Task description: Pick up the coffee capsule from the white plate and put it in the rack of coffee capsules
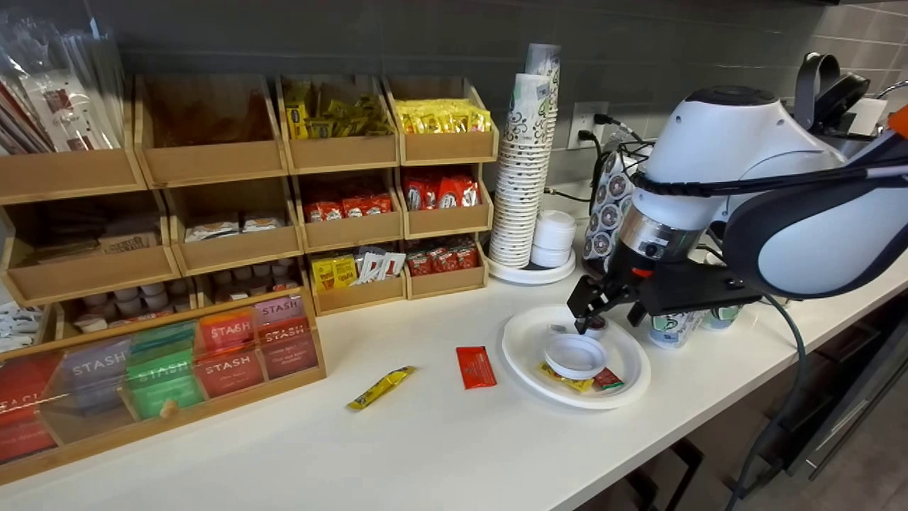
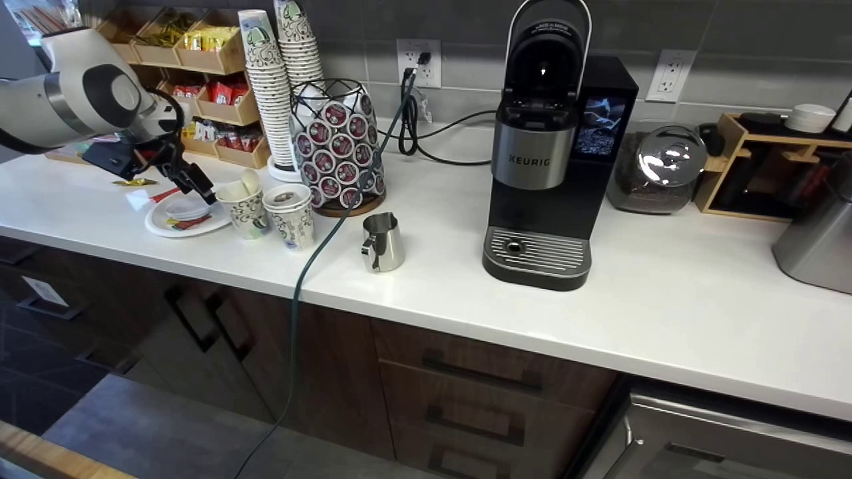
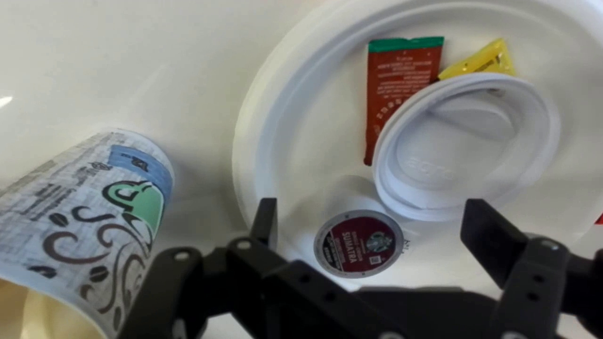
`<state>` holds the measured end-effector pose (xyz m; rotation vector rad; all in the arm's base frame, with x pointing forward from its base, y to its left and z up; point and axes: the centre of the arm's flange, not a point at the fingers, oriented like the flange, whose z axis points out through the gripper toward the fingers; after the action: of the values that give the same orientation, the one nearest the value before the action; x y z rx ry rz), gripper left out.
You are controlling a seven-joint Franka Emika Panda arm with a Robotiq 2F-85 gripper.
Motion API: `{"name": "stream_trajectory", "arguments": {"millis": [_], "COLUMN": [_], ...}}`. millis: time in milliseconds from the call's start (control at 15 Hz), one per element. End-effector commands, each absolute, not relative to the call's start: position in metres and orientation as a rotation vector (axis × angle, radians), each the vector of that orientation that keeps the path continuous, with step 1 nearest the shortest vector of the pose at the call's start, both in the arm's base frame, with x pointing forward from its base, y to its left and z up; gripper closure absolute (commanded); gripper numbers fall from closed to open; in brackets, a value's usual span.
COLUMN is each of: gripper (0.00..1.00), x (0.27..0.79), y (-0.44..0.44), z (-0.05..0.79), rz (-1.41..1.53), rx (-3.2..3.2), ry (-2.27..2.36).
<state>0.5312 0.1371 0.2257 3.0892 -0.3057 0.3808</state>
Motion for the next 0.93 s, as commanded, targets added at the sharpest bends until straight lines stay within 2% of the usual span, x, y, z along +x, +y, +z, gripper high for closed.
{"name": "stream_trajectory", "arguments": {"millis": [0,867], "gripper": [0.00,0.00], "x": [0.534,0.550], "y": [0.136,0.136], "z": [0.223,0.219], "rz": [0.373,0.335], "rx": [3.105,3.107], "ry": [-0.288,-0.182]}}
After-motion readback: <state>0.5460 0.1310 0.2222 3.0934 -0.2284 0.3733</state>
